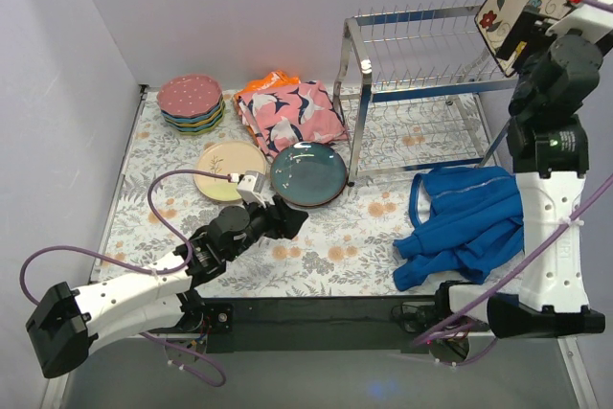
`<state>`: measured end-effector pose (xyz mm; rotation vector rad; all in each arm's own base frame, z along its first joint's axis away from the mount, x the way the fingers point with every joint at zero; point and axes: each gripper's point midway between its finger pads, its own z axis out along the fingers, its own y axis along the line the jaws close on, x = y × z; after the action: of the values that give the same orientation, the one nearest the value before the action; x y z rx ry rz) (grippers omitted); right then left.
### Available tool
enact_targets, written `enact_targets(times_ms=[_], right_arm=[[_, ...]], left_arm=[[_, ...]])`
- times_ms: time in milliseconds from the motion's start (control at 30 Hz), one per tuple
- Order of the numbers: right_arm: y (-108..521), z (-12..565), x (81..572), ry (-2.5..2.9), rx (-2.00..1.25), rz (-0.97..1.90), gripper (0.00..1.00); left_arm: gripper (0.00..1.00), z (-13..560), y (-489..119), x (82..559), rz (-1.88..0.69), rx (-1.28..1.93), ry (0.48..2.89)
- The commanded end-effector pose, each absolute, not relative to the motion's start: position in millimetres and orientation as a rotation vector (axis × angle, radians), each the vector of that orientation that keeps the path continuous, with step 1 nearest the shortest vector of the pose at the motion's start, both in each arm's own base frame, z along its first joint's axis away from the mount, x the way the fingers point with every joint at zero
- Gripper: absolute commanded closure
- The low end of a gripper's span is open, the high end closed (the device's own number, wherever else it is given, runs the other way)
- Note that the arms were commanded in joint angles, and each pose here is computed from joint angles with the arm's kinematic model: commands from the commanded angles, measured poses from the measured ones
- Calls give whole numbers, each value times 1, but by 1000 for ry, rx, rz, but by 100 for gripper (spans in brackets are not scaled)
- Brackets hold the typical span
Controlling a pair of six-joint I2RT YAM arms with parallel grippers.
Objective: Unload the plates from the dish rack
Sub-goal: Unload the plate from the dish rack.
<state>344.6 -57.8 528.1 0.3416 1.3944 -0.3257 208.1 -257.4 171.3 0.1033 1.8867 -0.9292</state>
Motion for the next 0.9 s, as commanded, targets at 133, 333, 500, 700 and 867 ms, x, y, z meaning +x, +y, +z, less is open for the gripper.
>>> enact_targets(times_ms=[133, 333, 500, 700, 867], right_arm=[[-90, 538, 393, 1438, 394, -118, 9], [-102, 538, 411, 1429, 399, -63, 9], [-107, 537, 426, 1413, 370, -24, 8], [-112, 540, 443, 1406, 359, 14, 8], [-110, 542, 445, 1363, 373, 45, 9]], left_arm=[[32, 159, -258, 215, -870, 112, 1914], [32, 156, -256, 216, -850, 104, 1924], [32, 155, -256, 216, -845, 103, 1931], [32, 158, -259, 213, -871, 114, 1931], [32, 160, -260, 212, -883, 118, 1926]])
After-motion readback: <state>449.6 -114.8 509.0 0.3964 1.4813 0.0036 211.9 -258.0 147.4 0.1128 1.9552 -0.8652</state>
